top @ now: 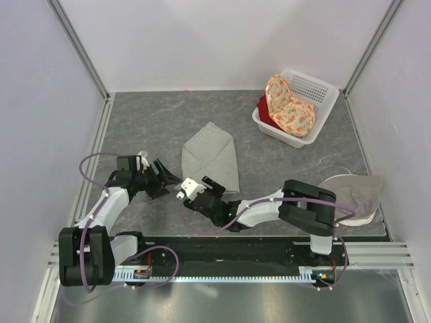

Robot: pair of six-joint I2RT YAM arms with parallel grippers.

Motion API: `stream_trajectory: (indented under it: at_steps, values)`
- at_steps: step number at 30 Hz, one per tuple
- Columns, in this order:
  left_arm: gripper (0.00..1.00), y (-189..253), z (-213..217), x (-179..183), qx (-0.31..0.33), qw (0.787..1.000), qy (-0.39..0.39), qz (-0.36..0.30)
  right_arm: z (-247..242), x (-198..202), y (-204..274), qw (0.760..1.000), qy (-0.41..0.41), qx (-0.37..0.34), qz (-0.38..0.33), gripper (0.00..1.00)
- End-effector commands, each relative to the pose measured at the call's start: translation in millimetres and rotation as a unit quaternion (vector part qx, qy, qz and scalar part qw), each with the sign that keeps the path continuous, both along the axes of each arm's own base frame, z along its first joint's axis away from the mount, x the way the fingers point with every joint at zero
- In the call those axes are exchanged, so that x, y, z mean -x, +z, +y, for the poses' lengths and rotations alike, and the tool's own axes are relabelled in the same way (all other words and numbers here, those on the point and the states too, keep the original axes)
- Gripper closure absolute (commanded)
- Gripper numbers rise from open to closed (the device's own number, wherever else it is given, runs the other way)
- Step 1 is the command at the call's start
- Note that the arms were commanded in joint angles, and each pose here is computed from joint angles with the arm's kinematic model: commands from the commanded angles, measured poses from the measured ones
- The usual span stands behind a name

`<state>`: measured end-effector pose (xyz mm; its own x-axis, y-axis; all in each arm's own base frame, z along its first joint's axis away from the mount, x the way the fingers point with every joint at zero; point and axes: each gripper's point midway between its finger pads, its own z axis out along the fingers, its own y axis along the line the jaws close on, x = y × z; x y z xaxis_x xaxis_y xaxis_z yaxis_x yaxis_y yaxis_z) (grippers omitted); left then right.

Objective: Fold the napkin, place the utensils inside, and roll it up
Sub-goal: Roll the napkin with the utensil

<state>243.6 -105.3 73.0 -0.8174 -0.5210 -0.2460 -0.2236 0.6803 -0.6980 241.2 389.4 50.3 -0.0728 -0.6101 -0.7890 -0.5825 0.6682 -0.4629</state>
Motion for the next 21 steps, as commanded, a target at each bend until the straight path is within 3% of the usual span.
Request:
stream_trajectory:
  at_steps: [1,7,11,21]
  values:
    - [0.18,-3,2,-6,0.006,0.999,0.032,-0.01,3,26,25,0.995,0.059,-0.068,0.048,0.16]
    - [0.17,-3,6,-16,0.002,0.998,0.051,-0.027,-27,22,63,0.981,0.028,-0.153,0.12,0.16]
    - [0.18,-8,5,-16,0.002,0.999,0.048,-0.02,-66,-24,62,0.956,-0.067,-0.202,0.205,0.19]
    - [0.18,-15,2,-13,-0.002,0.999,0.041,-0.019,-110,-42,13,0.905,-0.146,-0.203,0.343,0.26]
